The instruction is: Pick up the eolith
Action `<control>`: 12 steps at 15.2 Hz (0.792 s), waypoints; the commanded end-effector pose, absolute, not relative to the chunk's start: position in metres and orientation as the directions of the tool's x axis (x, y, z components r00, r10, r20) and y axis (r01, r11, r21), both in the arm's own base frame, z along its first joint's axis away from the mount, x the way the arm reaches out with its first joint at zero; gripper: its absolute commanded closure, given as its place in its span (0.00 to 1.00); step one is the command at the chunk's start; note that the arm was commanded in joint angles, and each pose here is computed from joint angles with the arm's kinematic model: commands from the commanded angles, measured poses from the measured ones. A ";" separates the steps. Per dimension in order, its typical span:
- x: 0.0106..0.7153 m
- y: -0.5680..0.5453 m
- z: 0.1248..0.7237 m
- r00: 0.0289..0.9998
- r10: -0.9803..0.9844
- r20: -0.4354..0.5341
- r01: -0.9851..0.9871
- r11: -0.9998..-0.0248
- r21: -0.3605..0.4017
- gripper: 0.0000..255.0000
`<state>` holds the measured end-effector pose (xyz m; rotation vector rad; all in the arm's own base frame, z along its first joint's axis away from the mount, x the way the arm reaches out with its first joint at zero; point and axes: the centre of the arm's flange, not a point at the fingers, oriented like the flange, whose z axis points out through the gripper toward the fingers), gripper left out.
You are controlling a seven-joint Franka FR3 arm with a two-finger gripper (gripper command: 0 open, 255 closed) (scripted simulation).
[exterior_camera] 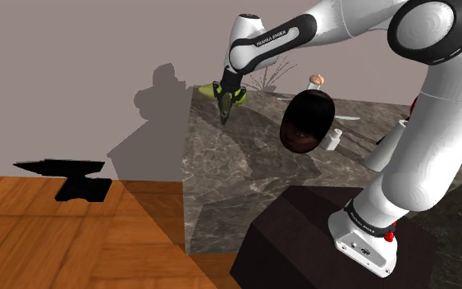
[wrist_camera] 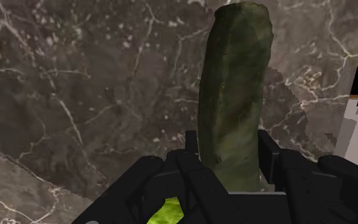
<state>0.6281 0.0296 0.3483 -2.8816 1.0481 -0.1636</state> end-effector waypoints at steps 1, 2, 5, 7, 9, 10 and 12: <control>0.629 0.030 0.359 0.762 -0.644 0.076 -0.636 -0.765 -0.103 1.00; 0.629 0.030 0.364 0.762 -0.644 0.076 -0.636 -0.765 -0.103 1.00; 0.629 0.030 0.380 0.762 -0.644 0.076 -0.636 -0.765 -0.103 1.00; 0.629 0.030 0.391 0.762 -0.644 0.076 -0.636 -0.765 -0.103 1.00; 0.629 0.030 0.401 0.762 -0.644 0.076 -0.636 -0.765 -0.103 1.00; 0.629 0.030 0.407 0.762 -0.644 0.076 -0.636 -0.765 -0.103 1.00; 0.629 0.030 0.407 0.762 -0.644 0.076 -0.636 -0.765 -0.103 1.00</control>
